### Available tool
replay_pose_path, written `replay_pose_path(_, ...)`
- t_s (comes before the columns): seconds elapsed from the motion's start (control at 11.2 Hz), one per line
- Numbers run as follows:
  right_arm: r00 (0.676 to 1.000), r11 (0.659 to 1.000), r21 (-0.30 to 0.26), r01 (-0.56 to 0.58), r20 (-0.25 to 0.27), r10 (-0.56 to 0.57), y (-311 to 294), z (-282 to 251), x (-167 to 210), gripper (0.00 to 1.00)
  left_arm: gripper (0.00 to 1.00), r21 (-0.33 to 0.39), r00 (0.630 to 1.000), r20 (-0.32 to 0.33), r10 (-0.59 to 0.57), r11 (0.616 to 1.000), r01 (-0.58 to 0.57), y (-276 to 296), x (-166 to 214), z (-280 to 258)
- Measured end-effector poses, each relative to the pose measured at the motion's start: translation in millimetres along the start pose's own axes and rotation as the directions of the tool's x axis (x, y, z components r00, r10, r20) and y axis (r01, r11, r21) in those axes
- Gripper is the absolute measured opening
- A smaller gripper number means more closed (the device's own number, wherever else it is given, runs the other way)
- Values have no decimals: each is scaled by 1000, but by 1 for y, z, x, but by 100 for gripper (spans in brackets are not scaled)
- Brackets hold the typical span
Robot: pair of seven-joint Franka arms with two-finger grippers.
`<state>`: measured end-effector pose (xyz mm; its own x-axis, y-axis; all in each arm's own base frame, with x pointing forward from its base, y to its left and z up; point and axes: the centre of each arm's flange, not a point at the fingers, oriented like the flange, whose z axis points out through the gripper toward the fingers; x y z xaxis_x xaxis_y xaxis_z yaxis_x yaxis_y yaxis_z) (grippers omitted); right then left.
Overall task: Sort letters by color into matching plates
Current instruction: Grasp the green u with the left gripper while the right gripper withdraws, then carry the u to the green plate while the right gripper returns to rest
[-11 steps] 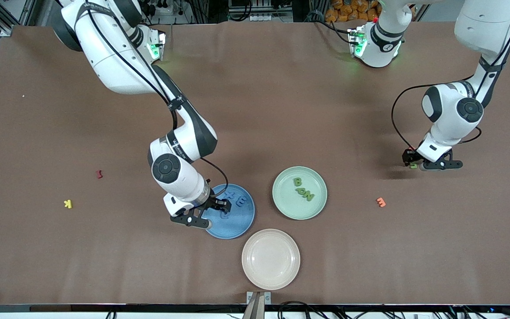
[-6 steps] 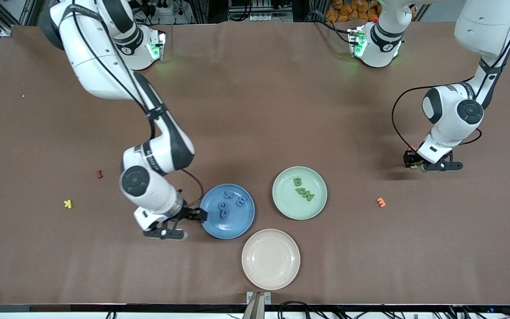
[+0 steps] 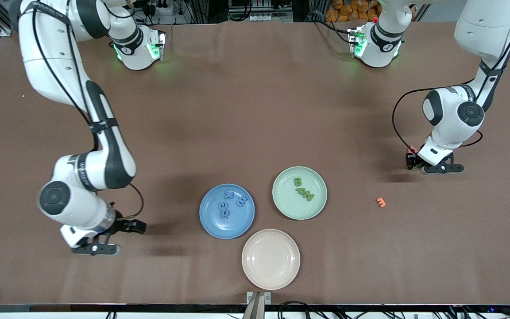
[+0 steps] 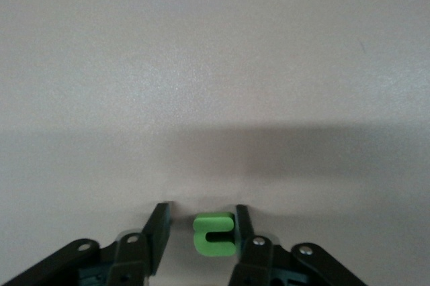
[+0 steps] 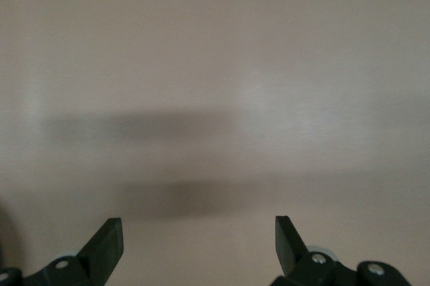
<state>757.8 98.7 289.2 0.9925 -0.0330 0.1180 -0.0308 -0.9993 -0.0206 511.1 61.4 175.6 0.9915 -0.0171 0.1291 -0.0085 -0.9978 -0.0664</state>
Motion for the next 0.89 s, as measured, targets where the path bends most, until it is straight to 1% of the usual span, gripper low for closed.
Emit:
replay_pose_path(0.09, 1000, 1000, -11, 8, -2, -8, 24, -11, 4, 100, 46, 0, 1000, -1, 1, 1000, -1, 0, 1, 0)
replay_pose_path(0.27, 1000, 999, -27, 22, 0, -22, 70, -42, 9, 100, 34, -2, 1000, -4, 5, 1000, -5, 3, 3, -1)
replay_pose_path(0.36, 1000, 999, -32, 15, 3, -15, 89, -64, 9, 100, 30, -3, 1000, -4, 8, 1000, -8, 4, 3, -1)
replay_pose_path(0.45, 1000, 999, -34, 7, 4, -6, 105, -89, 8, 100, 30, -3, 1000, -4, 9, 1000, -9, 5, 3, -1)
replay_pose_path(0.54, 1000, 999, -33, 5, 8, -5, 116, -115, 5, 100, 26, -3, 1000, -5, 10, 1000, -10, 5, 4, -1)
replay_pose_path(0.71, 1000, 999, -34, -7, 6, 7, 131, -171, -5, 100, 26, -4, 1000, -6, 12, 1000, -12, 5, 4, -1)
replay_pose_path(0.89, 999, 999, -34, -12, 43, 14, 136, -223, -24, 100, 26, -12, 1000, -10, 12, 1000, -12, 11, 6, -1)
